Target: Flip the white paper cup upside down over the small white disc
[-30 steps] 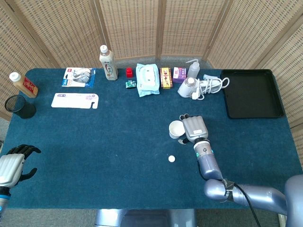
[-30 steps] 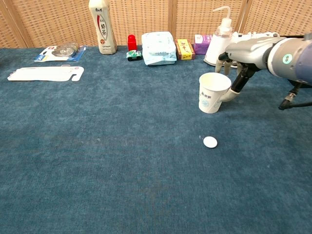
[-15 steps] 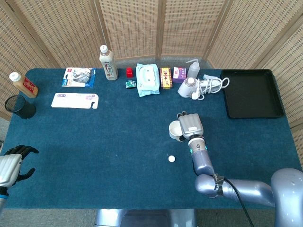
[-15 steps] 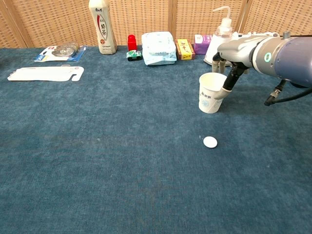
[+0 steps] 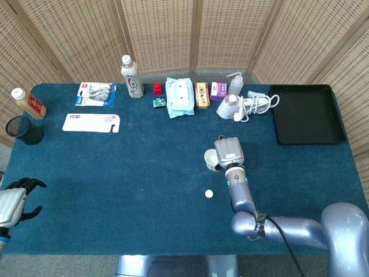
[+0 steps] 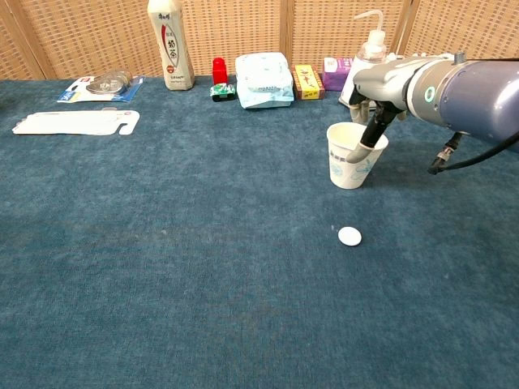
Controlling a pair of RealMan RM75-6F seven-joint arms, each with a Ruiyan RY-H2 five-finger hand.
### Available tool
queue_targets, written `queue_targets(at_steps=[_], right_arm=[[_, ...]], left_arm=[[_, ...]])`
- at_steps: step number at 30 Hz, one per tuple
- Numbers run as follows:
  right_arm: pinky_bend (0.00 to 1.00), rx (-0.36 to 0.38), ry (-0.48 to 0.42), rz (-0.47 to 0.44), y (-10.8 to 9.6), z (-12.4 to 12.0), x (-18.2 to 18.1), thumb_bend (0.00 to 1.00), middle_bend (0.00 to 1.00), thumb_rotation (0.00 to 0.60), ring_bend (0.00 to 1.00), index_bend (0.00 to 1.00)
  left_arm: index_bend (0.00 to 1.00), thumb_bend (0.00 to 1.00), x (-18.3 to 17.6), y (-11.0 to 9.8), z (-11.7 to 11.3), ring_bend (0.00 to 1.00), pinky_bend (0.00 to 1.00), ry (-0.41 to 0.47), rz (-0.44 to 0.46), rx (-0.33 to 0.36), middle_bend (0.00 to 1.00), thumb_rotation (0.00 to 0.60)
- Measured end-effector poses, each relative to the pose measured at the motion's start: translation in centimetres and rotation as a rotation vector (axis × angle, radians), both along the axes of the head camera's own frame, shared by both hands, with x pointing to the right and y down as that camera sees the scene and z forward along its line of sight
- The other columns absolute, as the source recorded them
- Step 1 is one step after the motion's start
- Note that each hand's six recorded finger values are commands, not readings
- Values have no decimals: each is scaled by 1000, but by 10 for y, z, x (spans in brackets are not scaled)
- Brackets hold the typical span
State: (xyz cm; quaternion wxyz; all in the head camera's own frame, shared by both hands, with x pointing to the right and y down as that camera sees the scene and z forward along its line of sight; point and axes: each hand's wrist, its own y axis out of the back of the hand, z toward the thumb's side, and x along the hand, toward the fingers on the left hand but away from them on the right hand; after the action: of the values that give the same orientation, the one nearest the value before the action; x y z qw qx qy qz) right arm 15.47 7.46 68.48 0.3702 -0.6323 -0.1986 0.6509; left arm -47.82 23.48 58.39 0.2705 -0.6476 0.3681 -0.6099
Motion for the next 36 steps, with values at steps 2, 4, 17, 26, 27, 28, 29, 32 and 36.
queue_targets(at_steps=[2, 4, 17, 26, 27, 28, 29, 32, 36], right_arm=[[395, 4, -20, 4, 0, -1, -2, 212, 320, 425, 444, 500], [395, 4, -52, 14, 1, -4, -4, 212, 327, 424, 445, 502], [305, -60, -439, 199, 4, -11, -4, 209, 349, 423, 399, 506], [276, -107, -592, 278, 12, 4, 12, 206, 349, 423, 352, 497], [275, -111, -601, 281, 13, 6, 14, 206, 348, 421, 344, 488], [272, -116, -608, 282, 15, 10, 18, 206, 342, 421, 331, 463], [268, -119, -607, 280, 15, 13, 21, 206, 332, 422, 317, 425], [254, -136, -570, 250, 22, 24, 34, 207, 278, 426, 277, 298], [231, -161, -508, 203, 27, 31, 49, 211, 215, 419, 237, 164]], left_arm=[[355, 249, 0, 0, 0, 217, 236, -1, 1, 0, 320, 600], [355, 249, 0, 0, -1, 216, 236, -2, 1, 2, 320, 600], [355, 248, 2, -3, -6, 217, 237, -14, 8, 15, 320, 600], [355, 248, 3, -3, -12, 217, 237, -29, 13, 19, 320, 600], [355, 248, 3, -4, -13, 217, 237, -30, 13, 20, 320, 600], [355, 248, 3, -4, -14, 217, 237, -31, 13, 21, 320, 600], [355, 249, 3, -4, -14, 217, 237, -32, 14, 23, 320, 600], [355, 249, 5, -5, -16, 217, 237, -34, 17, 27, 320, 600], [355, 249, 6, -6, -18, 216, 237, -33, 19, 32, 320, 600]])
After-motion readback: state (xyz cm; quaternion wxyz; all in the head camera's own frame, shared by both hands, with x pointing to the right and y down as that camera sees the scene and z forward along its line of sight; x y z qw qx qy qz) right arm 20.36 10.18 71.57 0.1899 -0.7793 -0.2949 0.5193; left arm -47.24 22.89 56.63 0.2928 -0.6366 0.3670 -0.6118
